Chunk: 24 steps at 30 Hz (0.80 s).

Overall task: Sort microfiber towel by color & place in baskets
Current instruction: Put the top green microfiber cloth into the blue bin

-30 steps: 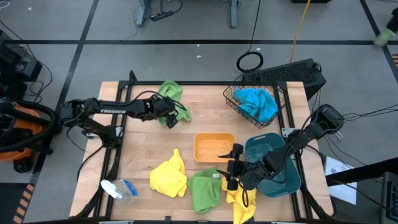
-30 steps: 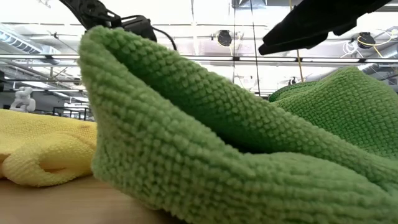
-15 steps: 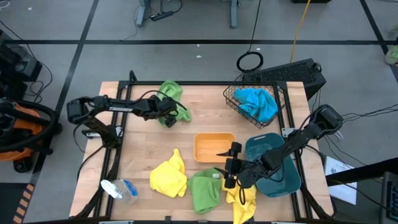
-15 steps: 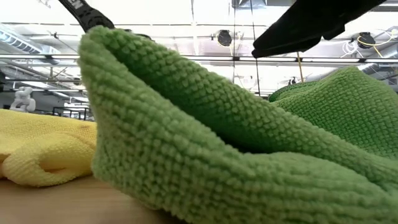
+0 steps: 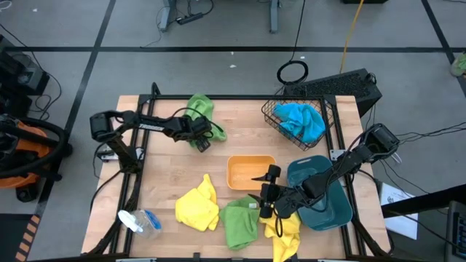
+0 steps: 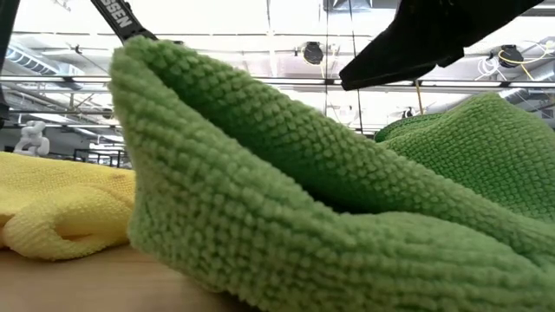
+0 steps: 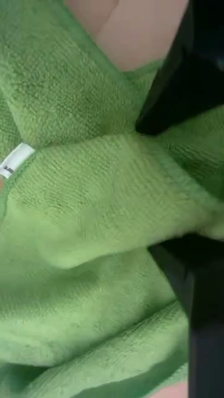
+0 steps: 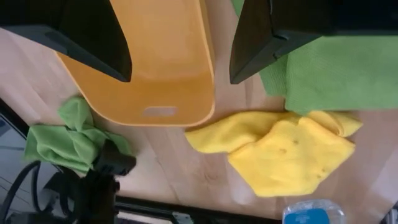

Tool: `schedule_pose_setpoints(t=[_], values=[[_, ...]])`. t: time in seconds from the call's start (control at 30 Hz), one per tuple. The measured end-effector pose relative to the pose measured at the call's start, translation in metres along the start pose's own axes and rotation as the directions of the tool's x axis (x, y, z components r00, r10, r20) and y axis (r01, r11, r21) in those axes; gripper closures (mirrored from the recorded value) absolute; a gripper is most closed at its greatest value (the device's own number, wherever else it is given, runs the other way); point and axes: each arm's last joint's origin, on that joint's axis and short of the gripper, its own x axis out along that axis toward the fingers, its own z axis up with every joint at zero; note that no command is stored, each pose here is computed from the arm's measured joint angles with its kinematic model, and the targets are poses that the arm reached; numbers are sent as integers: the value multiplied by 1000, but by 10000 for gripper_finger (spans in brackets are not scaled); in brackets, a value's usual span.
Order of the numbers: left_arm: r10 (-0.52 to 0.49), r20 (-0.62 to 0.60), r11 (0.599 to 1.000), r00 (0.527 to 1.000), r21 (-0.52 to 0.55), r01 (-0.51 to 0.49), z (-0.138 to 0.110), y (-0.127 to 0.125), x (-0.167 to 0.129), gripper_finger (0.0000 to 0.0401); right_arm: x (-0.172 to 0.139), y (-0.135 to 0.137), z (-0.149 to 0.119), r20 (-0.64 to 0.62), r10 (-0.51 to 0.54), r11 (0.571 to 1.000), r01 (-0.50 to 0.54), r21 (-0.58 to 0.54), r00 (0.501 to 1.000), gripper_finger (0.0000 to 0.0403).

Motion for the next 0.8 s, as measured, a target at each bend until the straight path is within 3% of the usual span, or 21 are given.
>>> schedule_pose_setpoints(t=[0.17,0.23,0.4,0.53,0.8], values=[[-3,63,1000,998,-1,3,4,-6,0,344,0,0,0,-1,0,1000,0,-12,1000,141],[-10,82,1000,997,-1,10,5,-9,-1,383,0,0,0,-1,1,1000,-1,-15,1000,141],[-45,107,999,993,26,42,2,-20,-14,382,4,-4,3,15,-12,1000,12,-12,1000,141],[-85,183,996,980,19,83,1,-23,-45,394,9,-11,4,12,-56,998,56,-27,998,141],[-199,462,979,864,61,193,-9,-36,-125,393,21,-24,21,109,-91,992,100,-80,990,141]])
